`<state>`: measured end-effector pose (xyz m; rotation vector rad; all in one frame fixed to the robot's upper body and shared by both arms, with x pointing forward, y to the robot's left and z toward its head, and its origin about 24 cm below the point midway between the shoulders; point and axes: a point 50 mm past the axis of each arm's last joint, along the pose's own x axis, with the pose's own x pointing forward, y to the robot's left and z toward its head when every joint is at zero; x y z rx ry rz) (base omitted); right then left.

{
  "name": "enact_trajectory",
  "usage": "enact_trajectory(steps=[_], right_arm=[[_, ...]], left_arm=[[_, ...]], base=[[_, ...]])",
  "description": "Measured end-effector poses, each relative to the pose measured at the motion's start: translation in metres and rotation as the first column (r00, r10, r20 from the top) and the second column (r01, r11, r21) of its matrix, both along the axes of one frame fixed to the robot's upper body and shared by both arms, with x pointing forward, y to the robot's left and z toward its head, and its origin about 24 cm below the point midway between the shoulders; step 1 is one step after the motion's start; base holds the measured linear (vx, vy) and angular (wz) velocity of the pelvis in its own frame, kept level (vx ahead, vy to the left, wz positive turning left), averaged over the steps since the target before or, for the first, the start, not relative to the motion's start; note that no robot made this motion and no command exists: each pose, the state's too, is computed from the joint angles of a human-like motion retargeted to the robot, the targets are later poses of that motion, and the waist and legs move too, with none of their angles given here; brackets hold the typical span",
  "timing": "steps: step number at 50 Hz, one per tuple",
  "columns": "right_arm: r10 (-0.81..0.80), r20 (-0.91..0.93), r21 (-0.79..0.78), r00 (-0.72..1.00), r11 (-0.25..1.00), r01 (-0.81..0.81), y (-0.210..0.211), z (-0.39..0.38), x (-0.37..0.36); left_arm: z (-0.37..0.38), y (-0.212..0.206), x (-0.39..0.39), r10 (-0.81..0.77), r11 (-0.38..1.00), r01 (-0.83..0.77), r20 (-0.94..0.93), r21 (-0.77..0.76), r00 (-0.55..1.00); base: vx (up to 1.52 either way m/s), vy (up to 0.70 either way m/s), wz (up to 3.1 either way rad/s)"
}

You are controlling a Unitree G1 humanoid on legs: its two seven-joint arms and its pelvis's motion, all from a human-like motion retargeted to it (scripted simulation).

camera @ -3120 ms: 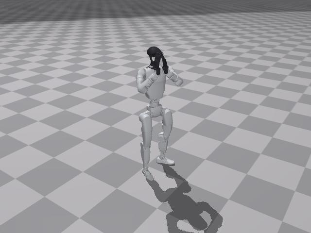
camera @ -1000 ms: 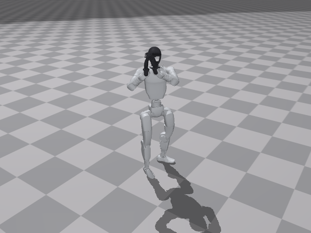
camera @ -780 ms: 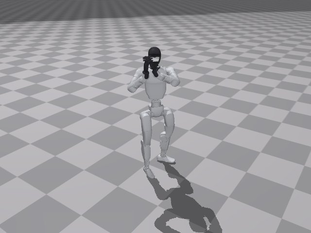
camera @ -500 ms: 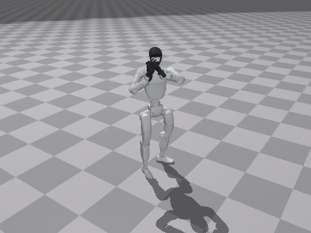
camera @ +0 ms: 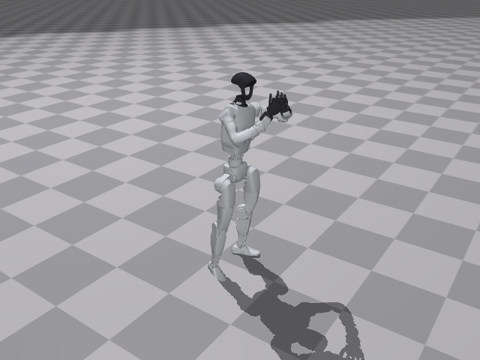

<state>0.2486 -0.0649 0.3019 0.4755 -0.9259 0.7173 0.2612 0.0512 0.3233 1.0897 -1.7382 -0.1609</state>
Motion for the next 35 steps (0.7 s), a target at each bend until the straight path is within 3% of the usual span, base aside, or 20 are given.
enact_trajectory(steps=[1, 2, 3, 4, 6, 7, 9, 11, 12, 14, 16, 18, 22, 24, 26, 28, 31, 35], right_arm=[[0.064, 0.042, -0.039, 0.997, 0.997, -0.062, 0.009, 0.001, -0.008], [0.209, -0.071, 0.109, 0.975, 0.974, -0.200, 0.013, 0.001, -0.011], [0.189, -0.034, 0.092, 0.981, 0.978, -0.185, 0.014, 0.004, -0.012], [0.089, 0.077, -0.004, 0.993, 0.996, -0.088, 0.013, 0.009, -0.010], [-0.200, 0.395, -0.239, 0.897, 0.920, 0.310, 0.009, 0.012, 0.001], [-0.256, 0.420, -0.253, 0.870, 0.888, 0.383, 0.006, 0.011, 0.008], [-0.124, 0.012, 0.035, 0.992, 0.992, 0.124, -0.001, 0.009, 0.016], [-0.042, -0.032, 0.051, 0.999, 0.998, 0.043, 0.007, 0.009, 0.016], [0.127, -0.111, 0.132, 0.986, 0.985, -0.112, 0.014, 0.007, 0.009], [0.312, -0.093, 0.123, 0.945, 0.946, -0.300, 0.032, 0.010, -0.009], [0.352, -0.040, 0.162, 0.935, 0.926, -0.342, 0.038, 0.018, -0.017], [0.310, 0.009, 0.188, 0.951, 0.933, -0.306, 0.038, 0.024, -0.013], [0.085, -0.089, 0.167, 0.992, 0.984, -0.070, 0.035, 0.022, 0.019], [0.095, -0.119, 0.169, 0.988, 0.983, -0.074, 0.040, 0.019, 0.020], [0.271, -0.087, 0.217, 0.959, 0.944, -0.248, 0.049, 0.021, 0.002], [0.320, 0.012, 0.171, 0.947, 0.933, -0.317, 0.056, 0.028, -0.015], [0.191, 0.109, 0.129, 0.975, 0.970, -0.205, 0.055, 0.034, -0.015], [0.095, -0.022, 0.221, 0.995, 0.971, -0.088, 0.042, 0.026, 0.008]], left_arm=[[-0.003, -0.001, 0.003, 0.014, 0.999, -0.014, -0.004, 0.030, 1.000], [0.000, 0.000, 0.003, -0.008, 1.000, 0.008, -0.005, -0.018, 1.000], [0.001, 0.002, 0.002, -0.011, 1.000, 0.011, 0.002, -0.029, 1.000], [0.002, 0.004, 0.001, -0.003, 1.000, 0.003, 0.013, -0.021, 1.000], [0.004, 0.010, -0.005, 0.042, 0.998, -0.044, 0.066, 0.034, 0.997], [0.007, 0.014, -0.008, 0.042, 0.999, -0.044, 0.089, 0.018, 0.995], [0.019, 0.024, -0.014, 0.029, 0.994, -0.015, 0.127, -0.105, 0.992], [0.018, 0.030, -0.007, 0.086, 0.995, -0.080, 0.105, -0.059, 0.991], [0.016, 0.031, -0.001, 0.097, 0.995, -0.095, 0.057, -0.039, 0.994], [0.010, 0.035, 0.011, 0.147, 0.989, -0.147, -0.005, 0.023, 0.989], [0.011, 0.042, 0.013, 0.159, 0.987, -0.159, 0.011, -0.008, 0.987], [0.016, 0.050, 0.008, 0.158, 0.986, -0.156, 0.032, -0.053, 0.987], [0.029, 0.061, -0.005, 0.197, 0.970, -0.173, 0.132, -0.171, 0.972], [0.029, 0.063, -0.007, 0.210, 0.971, -0.189, 0.141, -0.149, 0.967], [0.020, 0.064, 0.003, 0.222, 0.974, -0.218, 0.075, -0.058, 0.972], [0.012, 0.068, 0.016, 0.269, 0.963, -0.269, 0.034, 0.003, 0.963], [0.013, 0.066, 0.020, 0.280, 0.960, -0.280, 0.060, -0.015, 0.958], [0.022, 0.064, 0.007, 0.239, 0.967, -0.226, 0.119, -0.116, 0.964]], base=[[0.02, 0.06, 1.07], [0.02, 0.06, 1.05], [0.02, 0.06, 1.03], [0.03, 0.07, 0.99], [0.03, 0.06, 0.94], [0.04, 0.06, 0.92], [0.05, 0.05, 0.90], [0.05, 0.05, 0.85], [0.06, 0.05, 0.83], [0.06, 0.05, 0.78], [0.06, 0.05, 0.71], [0.06, 0.05, 0.67], [0.06, 0.05, 0.59], [0.06, 0.05, 0.49], [0.05, 0.05, 0.42], [0.04, 0.05, 0.34], [0.04, 0.04, 0.23], [0.00, 0.00, 0.00]])
